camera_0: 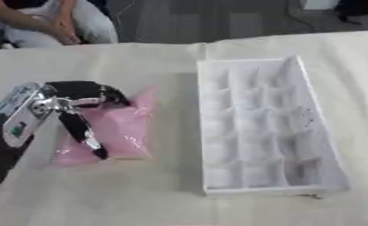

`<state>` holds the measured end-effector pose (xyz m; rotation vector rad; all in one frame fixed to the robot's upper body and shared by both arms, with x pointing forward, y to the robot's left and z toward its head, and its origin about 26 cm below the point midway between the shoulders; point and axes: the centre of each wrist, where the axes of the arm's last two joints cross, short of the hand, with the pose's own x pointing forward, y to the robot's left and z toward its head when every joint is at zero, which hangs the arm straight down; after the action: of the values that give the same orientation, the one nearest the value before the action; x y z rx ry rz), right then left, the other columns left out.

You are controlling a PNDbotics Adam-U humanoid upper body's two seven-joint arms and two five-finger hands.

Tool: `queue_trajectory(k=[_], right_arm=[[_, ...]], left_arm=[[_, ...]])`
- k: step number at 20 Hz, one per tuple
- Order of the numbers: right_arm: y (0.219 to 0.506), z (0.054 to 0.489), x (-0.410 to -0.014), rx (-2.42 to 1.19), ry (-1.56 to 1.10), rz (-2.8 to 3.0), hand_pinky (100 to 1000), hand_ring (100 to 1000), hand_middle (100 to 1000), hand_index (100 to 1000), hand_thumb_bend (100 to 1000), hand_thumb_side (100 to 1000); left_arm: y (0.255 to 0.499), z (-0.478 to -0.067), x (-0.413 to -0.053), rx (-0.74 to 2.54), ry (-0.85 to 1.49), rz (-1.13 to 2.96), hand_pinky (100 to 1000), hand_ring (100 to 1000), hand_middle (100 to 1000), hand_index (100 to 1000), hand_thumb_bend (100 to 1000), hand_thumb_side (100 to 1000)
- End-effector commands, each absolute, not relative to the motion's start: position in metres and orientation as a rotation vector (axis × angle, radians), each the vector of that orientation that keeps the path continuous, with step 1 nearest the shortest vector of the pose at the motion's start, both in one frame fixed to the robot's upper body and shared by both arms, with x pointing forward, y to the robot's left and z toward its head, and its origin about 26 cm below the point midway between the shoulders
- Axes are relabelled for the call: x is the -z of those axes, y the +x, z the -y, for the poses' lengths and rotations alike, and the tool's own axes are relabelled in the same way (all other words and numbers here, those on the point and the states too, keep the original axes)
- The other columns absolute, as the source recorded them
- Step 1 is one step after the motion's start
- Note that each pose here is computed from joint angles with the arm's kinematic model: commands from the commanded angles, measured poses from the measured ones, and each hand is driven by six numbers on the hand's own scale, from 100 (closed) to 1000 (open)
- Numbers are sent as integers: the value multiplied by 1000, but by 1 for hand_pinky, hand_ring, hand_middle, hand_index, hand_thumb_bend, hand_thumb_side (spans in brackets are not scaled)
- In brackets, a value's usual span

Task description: Pick up objects on the table and place them in the box.

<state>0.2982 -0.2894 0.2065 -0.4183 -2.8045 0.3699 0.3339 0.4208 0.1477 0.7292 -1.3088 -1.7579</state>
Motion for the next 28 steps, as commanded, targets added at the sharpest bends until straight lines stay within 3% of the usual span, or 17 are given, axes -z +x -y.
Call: queue_trajectory(k=[1,2,3,4,7,10,12,16,23,28], right_arm=[[297,290,-215,-372,-428,2836,100,108,102,464,393,1000],[297,290,-215,-371,-427,2836,100,109,102,464,394,1000],[297,290,-215,-372,-426,2836,100,108,102,464,394,1000],[297,290,-215,-372,-425,2836,100,109,102,464,395,1000],[297,290,-215,-372,-425,2834,100,109,102,464,394,1000],[297,290,-214,-371,-424,2833,100,109,102,464,394,1000],[297,290,-214,-370,-424,2831,100,109,102,464,393,1000],[297,290,-213,-366,-426,2828,100,110,102,464,393,1000],[296,291,-211,-362,-433,2813,100,111,103,464,392,1000],[296,292,-210,-366,-436,2802,100,112,103,464,393,1000]], left_arm=[[332,-424,-150,1679,816,1384,261,462,481,601,435,228],[331,-424,-148,1648,843,1412,243,448,466,567,317,170],[331,-424,-147,1621,866,1436,248,454,470,577,347,190],[331,-424,-145,1603,884,1454,231,425,453,548,293,137],[330,-424,-145,1553,934,1519,195,400,429,523,272,100],[330,-424,-146,1511,976,1583,100,335,343,439,153,100],[330,-423,-147,1483,999,1629,100,285,274,374,100,100],[329,-423,-149,1429,1045,1709,100,100,100,194,128,100],[320,-438,-173,1472,1178,1706,100,100,100,160,253,100],[314,-452,-195,1460,1274,1697,100,100,100,163,271,100]])
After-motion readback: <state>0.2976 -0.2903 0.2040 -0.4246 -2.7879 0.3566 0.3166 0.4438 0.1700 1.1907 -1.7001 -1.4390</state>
